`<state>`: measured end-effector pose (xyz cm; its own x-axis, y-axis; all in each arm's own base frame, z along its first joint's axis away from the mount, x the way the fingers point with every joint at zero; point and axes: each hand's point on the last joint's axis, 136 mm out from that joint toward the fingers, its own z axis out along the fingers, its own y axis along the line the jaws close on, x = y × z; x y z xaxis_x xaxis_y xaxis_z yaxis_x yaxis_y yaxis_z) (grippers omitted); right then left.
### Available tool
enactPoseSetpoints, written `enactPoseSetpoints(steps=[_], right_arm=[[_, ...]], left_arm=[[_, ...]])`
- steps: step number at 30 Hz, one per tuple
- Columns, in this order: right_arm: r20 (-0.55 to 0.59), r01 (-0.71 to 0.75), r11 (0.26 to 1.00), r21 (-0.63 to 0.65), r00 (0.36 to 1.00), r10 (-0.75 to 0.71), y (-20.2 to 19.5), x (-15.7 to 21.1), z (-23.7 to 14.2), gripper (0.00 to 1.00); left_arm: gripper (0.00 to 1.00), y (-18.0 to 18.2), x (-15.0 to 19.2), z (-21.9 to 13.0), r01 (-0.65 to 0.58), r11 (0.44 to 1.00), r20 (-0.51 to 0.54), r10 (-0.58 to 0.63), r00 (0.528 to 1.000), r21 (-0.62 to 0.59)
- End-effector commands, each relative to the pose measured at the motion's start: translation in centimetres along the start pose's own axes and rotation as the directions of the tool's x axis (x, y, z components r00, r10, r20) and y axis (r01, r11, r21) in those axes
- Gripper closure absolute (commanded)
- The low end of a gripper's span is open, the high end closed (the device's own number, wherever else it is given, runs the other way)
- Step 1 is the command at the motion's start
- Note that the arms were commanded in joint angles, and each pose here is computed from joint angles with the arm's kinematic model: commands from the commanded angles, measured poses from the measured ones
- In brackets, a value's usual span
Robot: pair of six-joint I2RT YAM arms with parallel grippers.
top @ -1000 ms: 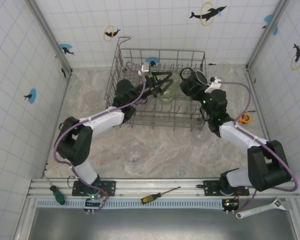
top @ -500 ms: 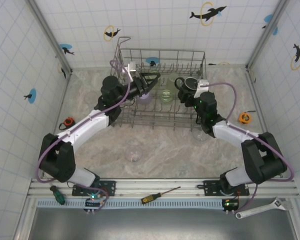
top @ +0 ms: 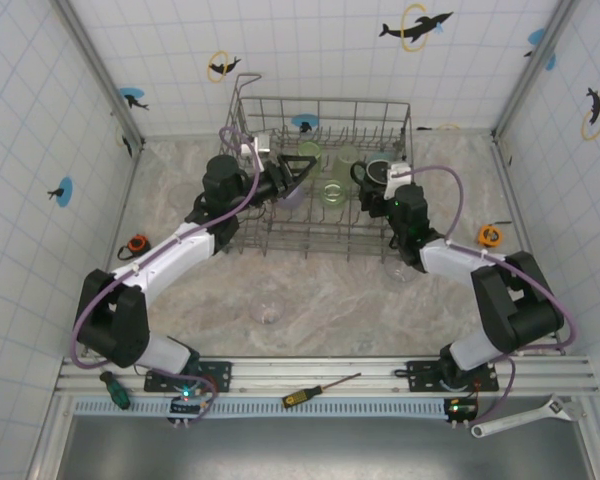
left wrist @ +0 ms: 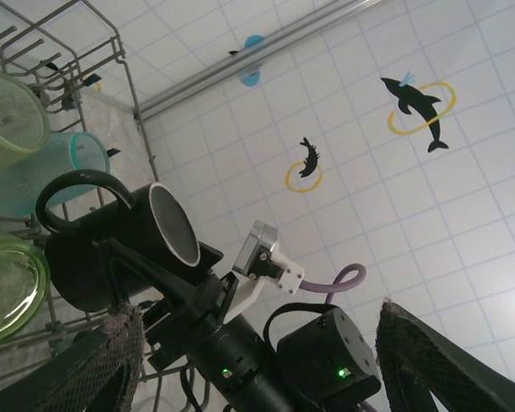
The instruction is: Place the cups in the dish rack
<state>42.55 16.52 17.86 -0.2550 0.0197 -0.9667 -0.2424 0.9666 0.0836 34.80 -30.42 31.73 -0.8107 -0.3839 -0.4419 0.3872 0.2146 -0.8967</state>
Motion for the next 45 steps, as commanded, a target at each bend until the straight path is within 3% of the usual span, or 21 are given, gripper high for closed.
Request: enactPoseSetpoints(steps=[1, 14, 21, 32, 40, 45], right_arm=[[0.185, -0.003, 0.999, -0.040, 0.983, 0.011, 0.7, -6.1, 0.2, 0.60], [0.214, -0.024, 0.998, -0.052, 0.976, 0.035, 0.8, -7.2, 0.5, 0.60], [0.162, 0.032, 0.999, 0.040, 0.986, -0.038, -0.9, -4.7, 1.0, 0.60], [0.108, 0.045, 0.997, 0.060, 0.993, -0.052, -1.4, -1.9, 1.9, 0.59], [0.049, 0.035, 0.997, 0.070, 0.998, -0.038, -1.8, 0.8, 2.5, 0.50], [0.034, 0.019, 0.997, 0.076, 0.999, -0.021, -2.1, 1.5, 2.2, 0.34]], left_arm=[[0.28, -0.3, -0.3, -0.6, -0.042, 0.999, 0.014, 0.042, 0.999, -0.008], [0.28, 0.9, -0.3, -0.1, -0.028, 0.999, 0.005, 0.028, 1.000, -0.036], [0.28, 1.1, -0.1, 0.0, -0.026, 0.999, 0.000, 0.026, 1.000, -0.042], [0.28, 1.7, 0.0, 0.2, -0.017, 0.998, -0.005, 0.017, 1.000, -0.055], [0.28, 2.0, 0.1, 0.0, -0.021, 0.997, -0.007, 0.021, 1.000, -0.069], [0.28, 2.2, 0.2, -0.1, -0.021, 0.997, -0.006, 0.021, 1.000, -0.074]])
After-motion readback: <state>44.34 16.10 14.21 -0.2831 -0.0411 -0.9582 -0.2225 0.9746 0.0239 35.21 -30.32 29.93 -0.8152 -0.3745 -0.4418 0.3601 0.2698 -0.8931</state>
